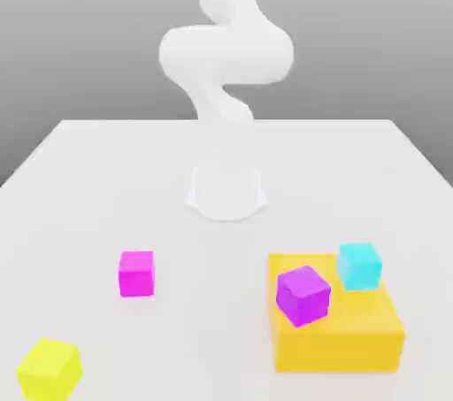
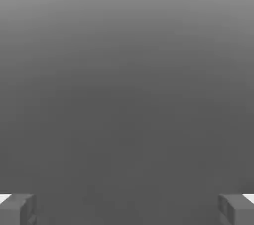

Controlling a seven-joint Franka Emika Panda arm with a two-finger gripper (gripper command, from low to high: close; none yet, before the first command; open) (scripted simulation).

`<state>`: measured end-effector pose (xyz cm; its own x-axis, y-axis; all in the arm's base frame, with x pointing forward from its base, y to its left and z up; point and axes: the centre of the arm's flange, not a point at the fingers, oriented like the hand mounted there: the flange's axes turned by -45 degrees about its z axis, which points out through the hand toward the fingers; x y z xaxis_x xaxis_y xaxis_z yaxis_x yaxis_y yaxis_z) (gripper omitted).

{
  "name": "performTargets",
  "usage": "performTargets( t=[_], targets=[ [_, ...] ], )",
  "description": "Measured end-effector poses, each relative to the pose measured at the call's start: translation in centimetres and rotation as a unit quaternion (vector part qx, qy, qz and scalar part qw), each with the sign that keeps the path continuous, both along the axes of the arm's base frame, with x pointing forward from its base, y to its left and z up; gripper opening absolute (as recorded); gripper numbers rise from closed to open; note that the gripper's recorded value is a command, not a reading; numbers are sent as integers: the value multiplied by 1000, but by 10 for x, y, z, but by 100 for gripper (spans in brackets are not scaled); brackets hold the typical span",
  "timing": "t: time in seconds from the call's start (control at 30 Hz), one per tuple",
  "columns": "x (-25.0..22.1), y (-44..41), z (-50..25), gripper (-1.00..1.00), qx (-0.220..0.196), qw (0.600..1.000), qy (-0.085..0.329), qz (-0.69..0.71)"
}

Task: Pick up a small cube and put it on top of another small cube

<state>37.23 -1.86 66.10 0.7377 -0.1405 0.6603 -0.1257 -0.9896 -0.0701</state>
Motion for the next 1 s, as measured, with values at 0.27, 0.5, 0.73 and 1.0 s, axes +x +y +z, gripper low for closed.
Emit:
performTargets(
  t=[0.27, 0.5, 0.73, 1.0],
  targets=[
    [33, -78, -199, 0, 114, 958, 125, -231],
    [-28, -129, -373, 0, 197, 843, 220, -450],
    [-99, -135, -476, 0, 235, 734, 266, -579],
    [-102, -134, -526, -100, 234, 732, 267, -581]
  ],
)
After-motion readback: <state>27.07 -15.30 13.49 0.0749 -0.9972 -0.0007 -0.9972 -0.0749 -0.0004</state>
